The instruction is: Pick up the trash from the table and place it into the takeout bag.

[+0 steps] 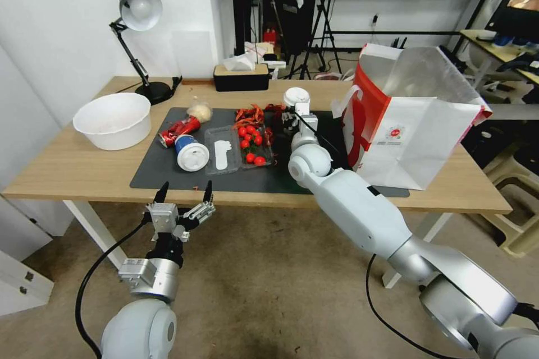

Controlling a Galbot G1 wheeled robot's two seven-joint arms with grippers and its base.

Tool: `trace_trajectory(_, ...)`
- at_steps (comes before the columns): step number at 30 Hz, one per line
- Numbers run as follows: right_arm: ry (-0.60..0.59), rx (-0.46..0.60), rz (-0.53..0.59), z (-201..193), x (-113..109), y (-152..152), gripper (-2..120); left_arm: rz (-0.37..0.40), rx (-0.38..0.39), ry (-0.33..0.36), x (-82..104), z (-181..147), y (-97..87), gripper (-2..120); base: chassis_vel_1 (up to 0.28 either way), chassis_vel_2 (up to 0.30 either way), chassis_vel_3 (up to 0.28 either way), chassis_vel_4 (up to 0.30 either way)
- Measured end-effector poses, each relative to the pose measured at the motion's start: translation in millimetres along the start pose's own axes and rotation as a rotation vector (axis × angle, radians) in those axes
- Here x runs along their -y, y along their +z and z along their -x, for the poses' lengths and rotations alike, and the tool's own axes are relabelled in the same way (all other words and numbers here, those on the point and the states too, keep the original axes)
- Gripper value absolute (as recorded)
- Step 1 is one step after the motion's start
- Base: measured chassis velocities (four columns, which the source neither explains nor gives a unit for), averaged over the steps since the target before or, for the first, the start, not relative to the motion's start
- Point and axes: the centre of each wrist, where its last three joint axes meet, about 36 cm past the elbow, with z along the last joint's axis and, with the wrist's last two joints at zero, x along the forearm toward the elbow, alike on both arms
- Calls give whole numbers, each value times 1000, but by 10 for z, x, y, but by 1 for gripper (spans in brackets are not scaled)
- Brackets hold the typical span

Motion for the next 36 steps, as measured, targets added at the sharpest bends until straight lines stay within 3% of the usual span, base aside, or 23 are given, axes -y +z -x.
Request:
trace_trajectory(8, -61, 63, 39, -128, -24, -208, 14, 0, 2, -1, 1, 12, 9, 100, 0, 0, 0, 0)
trace_trajectory(12, -111, 104, 63, -273, -83, -504, 5, 1, 3, -1, -1, 15, 8, 100, 0, 0, 0, 0)
trace_trajectory(15, -153, 147, 88, -433, -140, -954, 0, 2, 3, -1, -2, 16, 8, 100, 0, 0, 0, 0)
trace_trajectory(16, -153, 147, 88, -433, -140, -954, 0, 2, 3, -1, -2, 16, 8, 100, 0, 0, 0, 0)
trace_trajectory(19, -155, 194, 91, -661, -123, -1540, 0, 2, 5, -1, 1, 11, -2, 100, 0, 0, 0, 0)
trace_trajectory(20, -155, 194, 91, -661, -123, -1540, 0, 2, 5, -1, 1, 11, -2, 100, 0, 0, 0, 0)
trace_trajectory(23, -113, 209, 92, -887, 12, -2065, 0, 4, 9, 0, 2, 10, -21, 100, 0, 0, 0, 0)
trace_trajectory(28, -54, 211, 93, -1090, 191, -2494, 0, 6, 10, 2, 10, 9, -28, 100, 0, 0, 0, 0)
trace_trajectory(32, 60, 174, 86, -1319, 656, -3053, 0, 6, 12, 14, 43, 8, -34, 100, 0, 0, 0, 0)
trace_trajectory(33, 60, 174, 86, -1319, 656, -3053, 0, 6, 12, 14, 43, 8, -34, 100, 0, 0, 0, 0)
trace_trajectory(36, 156, 77, 115, -1442, 1107, -3269, 0, 12, 18, 29, 66, 6, -60, 100, 0, 0, 0, 0)
